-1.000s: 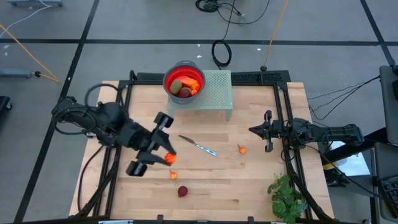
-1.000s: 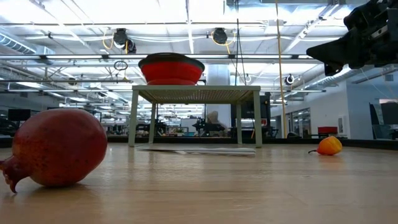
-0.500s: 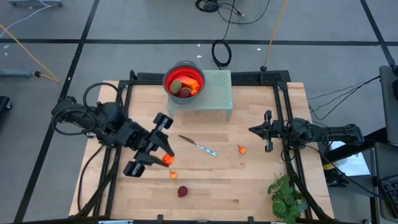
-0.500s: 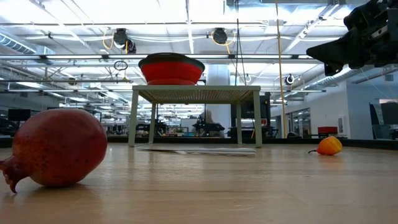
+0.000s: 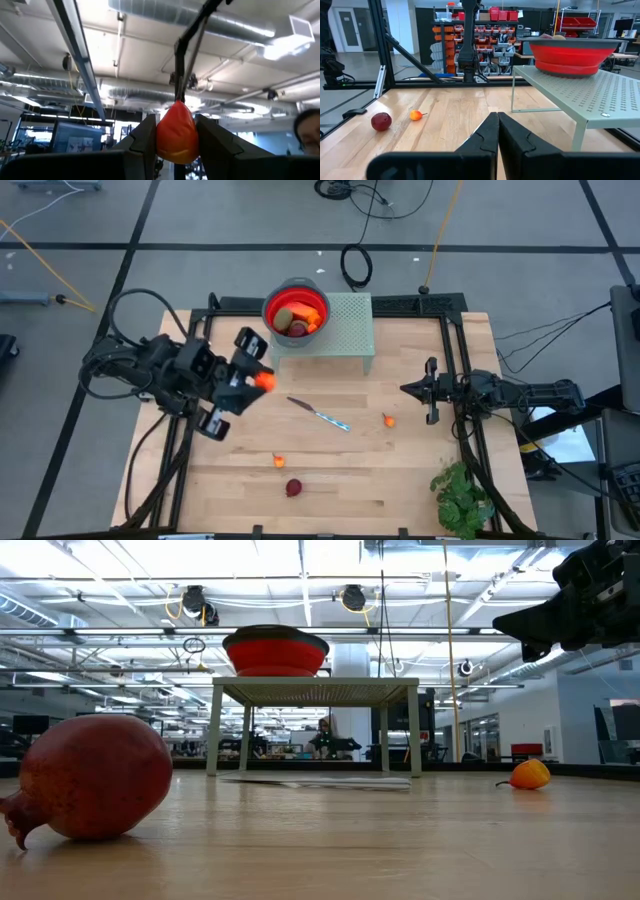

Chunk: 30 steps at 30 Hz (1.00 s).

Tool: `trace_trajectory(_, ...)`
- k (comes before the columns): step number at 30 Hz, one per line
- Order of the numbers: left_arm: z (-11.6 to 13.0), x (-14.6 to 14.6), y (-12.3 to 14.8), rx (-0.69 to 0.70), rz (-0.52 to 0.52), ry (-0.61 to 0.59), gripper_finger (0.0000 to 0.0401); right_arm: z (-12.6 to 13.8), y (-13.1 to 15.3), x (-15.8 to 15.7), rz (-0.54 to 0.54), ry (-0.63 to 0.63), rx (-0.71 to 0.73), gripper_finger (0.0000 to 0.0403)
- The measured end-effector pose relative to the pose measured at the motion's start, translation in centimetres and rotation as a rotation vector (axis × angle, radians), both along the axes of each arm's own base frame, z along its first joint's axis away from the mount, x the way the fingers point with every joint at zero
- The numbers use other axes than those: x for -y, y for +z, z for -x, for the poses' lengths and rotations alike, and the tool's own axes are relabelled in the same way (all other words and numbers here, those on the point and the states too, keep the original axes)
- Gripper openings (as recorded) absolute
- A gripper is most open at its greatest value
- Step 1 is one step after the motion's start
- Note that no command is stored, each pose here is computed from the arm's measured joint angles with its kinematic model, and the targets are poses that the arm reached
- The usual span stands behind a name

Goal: Pick & Place Fruit
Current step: Put the peach into the red strainer bowl

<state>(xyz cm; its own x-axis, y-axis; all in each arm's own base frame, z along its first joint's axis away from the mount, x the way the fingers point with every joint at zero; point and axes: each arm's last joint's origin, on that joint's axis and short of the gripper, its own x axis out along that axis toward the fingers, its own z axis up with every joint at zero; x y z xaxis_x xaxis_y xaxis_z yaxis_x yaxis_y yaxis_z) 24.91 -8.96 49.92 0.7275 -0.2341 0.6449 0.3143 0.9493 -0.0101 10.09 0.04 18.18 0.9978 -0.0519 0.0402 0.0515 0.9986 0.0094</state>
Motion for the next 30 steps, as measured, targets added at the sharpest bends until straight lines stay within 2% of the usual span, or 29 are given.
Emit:
trace_trajectory(3, 0.1, -0.1, 0.2, 0.011, 0.038, 0.005, 0.0115, 0.0, 0.0, 0.0, 0.000, 0.000, 0.000, 0.0000)
trace_trajectory(9, 0.1, -0.1, 0.1, 0.007, 0.034, 0.008, 0.0115, 0.0, 0.0, 0.0, 0.000, 0.000, 0.000, 0.0000)
trace_trajectory(13, -0.5, 0.0, -0.7, -0.103, 0.008, 0.029, 0.0115, 0.0, 0.0, 0.0, 0.000, 0.000, 0.000, 0.0000)
trace_trajectory(16, -1.3, 0.0, -2.0, -0.263, 0.022, 0.134, 0.0115, 0.0, 0.0, 0.0, 0.000, 0.000, 0.000, 0.0000)
trace_trajectory(24, -2.3, -1.2, -6.4, -0.727, 0.128, 0.506, 0.0115, 0.0, 0.0, 0.0, 0.000, 0.000, 0.000, 0.0000)
trace_trajectory(30, -2.2, -2.7, -8.3, -0.872, 0.210, 0.697, 0.0115, 0.0, 0.0, 0.0, 0.000, 0.000, 0.000, 0.0000)
